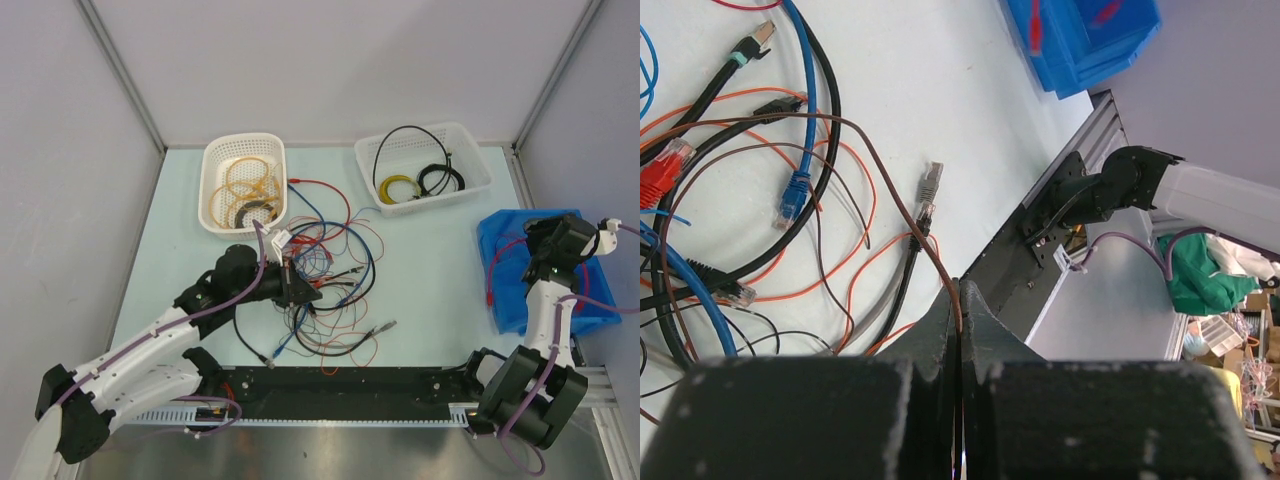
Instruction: Untangle the cables
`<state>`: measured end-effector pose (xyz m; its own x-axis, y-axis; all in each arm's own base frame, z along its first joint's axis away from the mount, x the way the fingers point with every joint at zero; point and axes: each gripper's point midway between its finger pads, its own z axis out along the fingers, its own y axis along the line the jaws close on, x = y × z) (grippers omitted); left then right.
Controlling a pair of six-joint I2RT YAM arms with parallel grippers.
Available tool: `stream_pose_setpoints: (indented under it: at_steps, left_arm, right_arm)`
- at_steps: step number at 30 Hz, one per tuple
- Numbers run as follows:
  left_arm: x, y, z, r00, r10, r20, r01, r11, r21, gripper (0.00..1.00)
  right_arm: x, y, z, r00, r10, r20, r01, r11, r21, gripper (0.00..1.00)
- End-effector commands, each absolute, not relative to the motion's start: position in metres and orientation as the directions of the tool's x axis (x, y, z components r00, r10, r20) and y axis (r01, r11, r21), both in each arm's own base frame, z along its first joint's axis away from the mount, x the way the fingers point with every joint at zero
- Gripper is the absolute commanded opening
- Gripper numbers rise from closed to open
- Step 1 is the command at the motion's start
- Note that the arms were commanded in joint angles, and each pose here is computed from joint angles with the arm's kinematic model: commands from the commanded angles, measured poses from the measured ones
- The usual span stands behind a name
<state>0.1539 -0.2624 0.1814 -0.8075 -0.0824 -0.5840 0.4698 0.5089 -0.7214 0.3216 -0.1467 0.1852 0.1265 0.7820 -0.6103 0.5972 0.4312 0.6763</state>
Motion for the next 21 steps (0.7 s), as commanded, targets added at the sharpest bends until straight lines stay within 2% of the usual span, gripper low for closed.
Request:
stream_pose_setpoints:
  at_steps: [1, 5, 14, 17, 21]
  left_arm:
    - [0.153, -0.262, 0.185, -0.801, -0.094, -0.591, 0.478, 0.492, -0.727, 0.0]
    - [0.153, -0.264, 0.184, -0.806, -0.088, -0.586, 0.478, 0.488, -0.731, 0.0]
    - [0.153, -0.264, 0.184, -0.808, -0.092, -0.582, 0.475, 0.485, -0.735, 0.0]
    - [0.155, -0.265, 0.186, -0.806, -0.1, -0.584, 0.473, 0.485, -0.736, 0.0]
    - [0.16, -0.267, 0.198, -0.792, -0.109, -0.6, 0.485, 0.483, -0.729, 0.0]
  right_arm:
    - [0.32, -0.147, 0.194, 0.165, 0.795, -0.584, 0.582, 0.4, 0.708, 0.64]
    - [0.316, -0.14, 0.217, 0.218, 0.8, -0.559, 0.53, 0.384, 0.756, 0.71]
    - [0.309, -0.095, 0.275, 0.275, 0.851, -0.448, 0.33, 0.354, 0.875, 0.74]
    - [0.308, -0.06, 0.287, 0.208, 0.868, -0.451, 0.262, 0.395, 0.881, 0.74]
    - [0.316, 0.011, 0.287, 0.011, 0.87, -0.492, 0.19, 0.482, 0.856, 0.74]
